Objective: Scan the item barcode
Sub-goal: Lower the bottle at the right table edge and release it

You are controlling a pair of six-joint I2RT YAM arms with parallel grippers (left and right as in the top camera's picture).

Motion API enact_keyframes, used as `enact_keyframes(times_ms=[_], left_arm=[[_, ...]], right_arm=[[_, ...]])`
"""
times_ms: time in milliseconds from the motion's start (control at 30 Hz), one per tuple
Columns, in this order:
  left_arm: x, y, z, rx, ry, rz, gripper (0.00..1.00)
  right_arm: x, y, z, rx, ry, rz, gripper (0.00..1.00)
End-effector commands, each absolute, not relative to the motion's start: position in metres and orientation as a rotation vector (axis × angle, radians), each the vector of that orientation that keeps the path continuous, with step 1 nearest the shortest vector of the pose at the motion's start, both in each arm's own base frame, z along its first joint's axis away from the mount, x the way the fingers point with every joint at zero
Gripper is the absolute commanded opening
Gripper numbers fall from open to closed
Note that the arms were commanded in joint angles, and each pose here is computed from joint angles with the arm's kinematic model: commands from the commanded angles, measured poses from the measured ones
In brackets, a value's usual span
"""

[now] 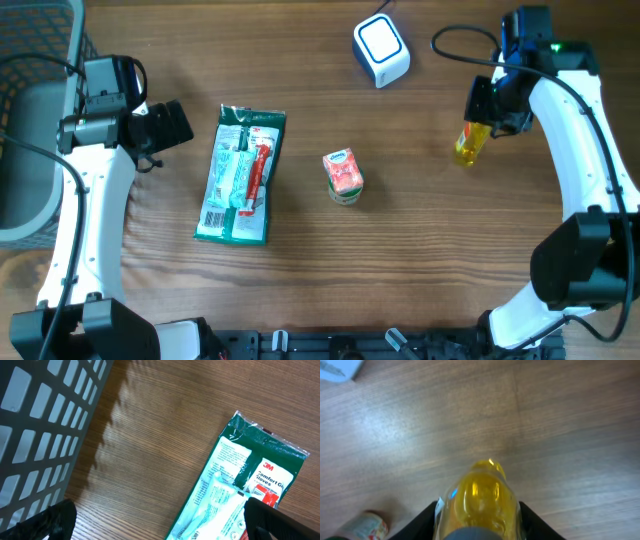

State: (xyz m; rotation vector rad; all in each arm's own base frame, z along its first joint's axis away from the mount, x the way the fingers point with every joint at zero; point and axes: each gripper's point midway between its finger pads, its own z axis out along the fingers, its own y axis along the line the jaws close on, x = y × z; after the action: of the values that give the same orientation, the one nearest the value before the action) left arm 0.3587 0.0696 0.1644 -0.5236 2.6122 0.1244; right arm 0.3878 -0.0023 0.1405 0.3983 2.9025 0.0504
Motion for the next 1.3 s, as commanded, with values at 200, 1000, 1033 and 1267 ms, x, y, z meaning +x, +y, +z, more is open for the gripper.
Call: enact_keyframes(times_ms=[200, 1000, 1033, 1267], left_arm=[[0.359, 0.072, 0.164, -0.543, 2.608, 0.134, 1.00], [0.359, 0.072, 0.164, -0.543, 2.607, 0.134, 1.00], [0.359, 0.072, 0.164, -0.543, 2.608, 0.134, 1.00], [0.359, 0.072, 0.164, -0.543, 2.608, 0.134, 1.00]], right_arm=[[0.399, -0.060, 0.131, 0.384, 2.822, 0.139, 0.10], [0.427, -0.084, 0.111, 0.326, 2.688, -0.026, 0.17], [0.426, -0.084, 0.107, 0.327, 2.688, -0.025, 0.18], [0.427, -0.084, 0.105, 0.326, 2.680, -0.026, 0.54]])
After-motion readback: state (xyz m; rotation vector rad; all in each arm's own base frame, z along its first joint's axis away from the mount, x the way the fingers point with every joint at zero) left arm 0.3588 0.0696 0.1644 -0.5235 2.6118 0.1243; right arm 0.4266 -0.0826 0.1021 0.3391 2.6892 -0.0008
